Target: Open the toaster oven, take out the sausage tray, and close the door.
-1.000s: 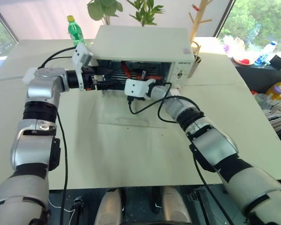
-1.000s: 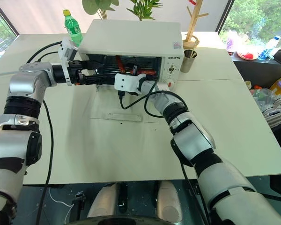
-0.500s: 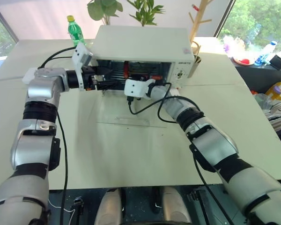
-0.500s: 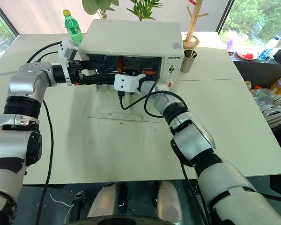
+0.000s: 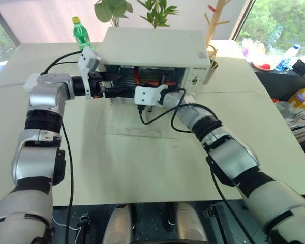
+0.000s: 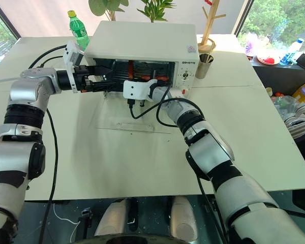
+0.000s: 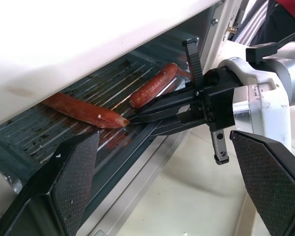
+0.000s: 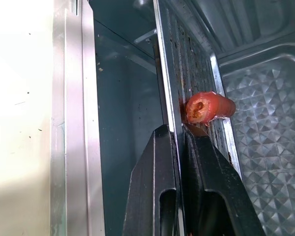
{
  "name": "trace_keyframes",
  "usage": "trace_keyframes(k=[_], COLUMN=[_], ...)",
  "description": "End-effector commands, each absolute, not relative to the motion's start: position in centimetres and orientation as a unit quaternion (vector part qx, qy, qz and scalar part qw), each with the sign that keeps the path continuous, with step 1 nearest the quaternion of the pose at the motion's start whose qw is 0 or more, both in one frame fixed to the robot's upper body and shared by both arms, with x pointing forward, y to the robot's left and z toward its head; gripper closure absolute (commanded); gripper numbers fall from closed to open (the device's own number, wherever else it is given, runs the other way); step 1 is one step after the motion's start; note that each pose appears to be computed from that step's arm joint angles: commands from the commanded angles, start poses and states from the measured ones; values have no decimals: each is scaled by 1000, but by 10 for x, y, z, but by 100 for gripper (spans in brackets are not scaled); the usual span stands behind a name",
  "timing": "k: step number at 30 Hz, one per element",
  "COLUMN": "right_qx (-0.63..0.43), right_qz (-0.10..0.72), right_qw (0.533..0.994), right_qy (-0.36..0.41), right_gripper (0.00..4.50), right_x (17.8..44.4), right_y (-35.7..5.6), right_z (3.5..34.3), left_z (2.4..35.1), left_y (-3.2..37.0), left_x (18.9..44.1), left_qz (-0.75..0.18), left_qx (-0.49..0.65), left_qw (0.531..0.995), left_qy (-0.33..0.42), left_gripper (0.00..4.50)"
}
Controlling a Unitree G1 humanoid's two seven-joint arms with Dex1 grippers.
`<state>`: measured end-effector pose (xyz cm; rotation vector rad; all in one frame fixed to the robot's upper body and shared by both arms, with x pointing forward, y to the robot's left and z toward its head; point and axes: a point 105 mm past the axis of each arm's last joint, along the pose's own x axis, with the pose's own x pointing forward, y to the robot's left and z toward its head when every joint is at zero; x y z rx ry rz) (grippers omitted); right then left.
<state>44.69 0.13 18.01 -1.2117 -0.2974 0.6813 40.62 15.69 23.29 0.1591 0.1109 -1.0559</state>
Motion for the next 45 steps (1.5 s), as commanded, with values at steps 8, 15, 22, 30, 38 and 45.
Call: trace_keyframes(k=[8, 15, 22, 30, 38, 45], right_qx=[-534, -536, -558, -578, -601, -600], right_qz=[317, 315, 318, 338, 370, 377], right_qw=[757, 755, 734, 702, 654, 643], right_qy=[-202, -208, -222, -243, -273, -290], right_gripper=[445, 445, 445, 445, 445, 445], right_x=[419, 387, 354, 324, 300, 293], right_y=[3, -18, -41, -60, -69, -72], right_z=[199, 194, 189, 183, 175, 175], left_z=[254, 251, 247, 254, 250, 219], left_y=[160, 158, 155, 159, 194, 212], left_x=[406, 407, 406, 392, 328, 291], left_qz=[-500, -505, -515, -539, -545, -474], left_qx=[87, 85, 83, 45, -54, -226], left_qw=[861, 858, 852, 840, 828, 829], left_qy=[23, 28, 38, 47, 124, 191], left_gripper=[0, 0, 0, 0, 0, 0])
